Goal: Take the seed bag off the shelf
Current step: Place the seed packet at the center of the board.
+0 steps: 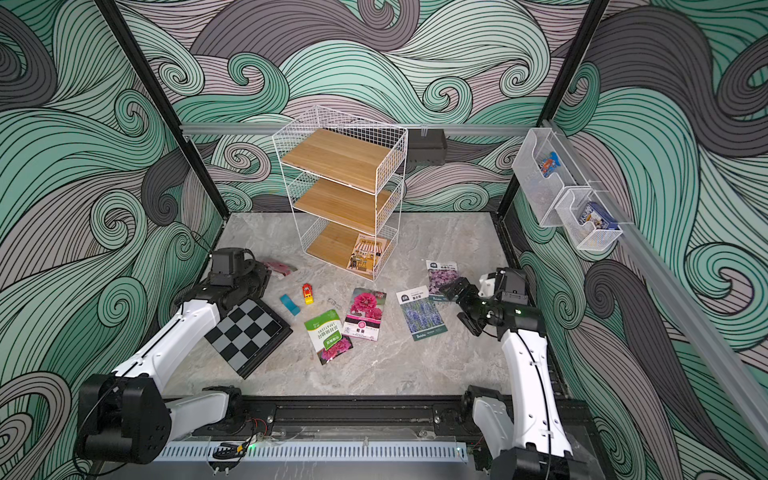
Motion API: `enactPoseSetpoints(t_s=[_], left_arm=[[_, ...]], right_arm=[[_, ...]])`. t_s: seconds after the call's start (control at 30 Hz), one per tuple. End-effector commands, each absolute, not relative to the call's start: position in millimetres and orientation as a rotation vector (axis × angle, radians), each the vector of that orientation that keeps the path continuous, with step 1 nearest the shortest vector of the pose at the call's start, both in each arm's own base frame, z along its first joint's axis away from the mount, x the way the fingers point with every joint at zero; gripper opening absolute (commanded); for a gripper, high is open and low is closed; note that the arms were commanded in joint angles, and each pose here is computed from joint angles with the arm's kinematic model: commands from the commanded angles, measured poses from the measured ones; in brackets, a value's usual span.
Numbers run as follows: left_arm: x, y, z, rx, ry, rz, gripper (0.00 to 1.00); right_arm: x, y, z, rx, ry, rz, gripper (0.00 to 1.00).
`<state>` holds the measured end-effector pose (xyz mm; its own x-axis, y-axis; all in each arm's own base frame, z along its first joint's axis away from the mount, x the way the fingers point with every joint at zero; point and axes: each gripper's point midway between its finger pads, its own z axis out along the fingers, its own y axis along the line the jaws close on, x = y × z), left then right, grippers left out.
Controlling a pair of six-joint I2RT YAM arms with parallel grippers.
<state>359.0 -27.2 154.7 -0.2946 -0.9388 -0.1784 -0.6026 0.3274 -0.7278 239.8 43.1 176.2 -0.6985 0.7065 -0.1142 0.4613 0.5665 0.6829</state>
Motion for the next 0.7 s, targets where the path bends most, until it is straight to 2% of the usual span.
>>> enactPoseSetpoints(t_s=[0.0, 0.23, 0.37, 0.47, 0.57, 0.67], left_arm=[[367.0, -11.7, 142.5, -1.369, 1.996, -0.702, 0.0], [394.6, -4.7, 106.6, -1.454, 2.138, -0.708, 0.03], [414.3, -14.1, 89.5, -1.459, 2.282, -0.736, 0.28], [412.0, -14.5, 94.4, -1.474, 2.325, -0.704, 0.4], [403.4, -12.6, 113.4, -1.443, 2.276, -0.691, 0.51], [395.1, -25.8, 129.3, -1.402, 2.268, -0.749, 0.55]], right_arm=[[236.2, 47.2, 176.1, 0.943, 2.419, 0.934, 0.99], [231.5, 49.4, 169.9, 0.946, 2.431, 0.941, 0.99], [237.3, 48.4, 166.9, 0.941, 2.462, 0.936, 0.99], [241.9, 48.7, 167.3, 0.931, 2.476, 0.941, 0.99], [244.4, 46.8, 167.7, 0.923, 2.48, 0.923, 0.99], [247.5, 44.8, 164.0, 0.926, 2.492, 0.91, 0.99]])
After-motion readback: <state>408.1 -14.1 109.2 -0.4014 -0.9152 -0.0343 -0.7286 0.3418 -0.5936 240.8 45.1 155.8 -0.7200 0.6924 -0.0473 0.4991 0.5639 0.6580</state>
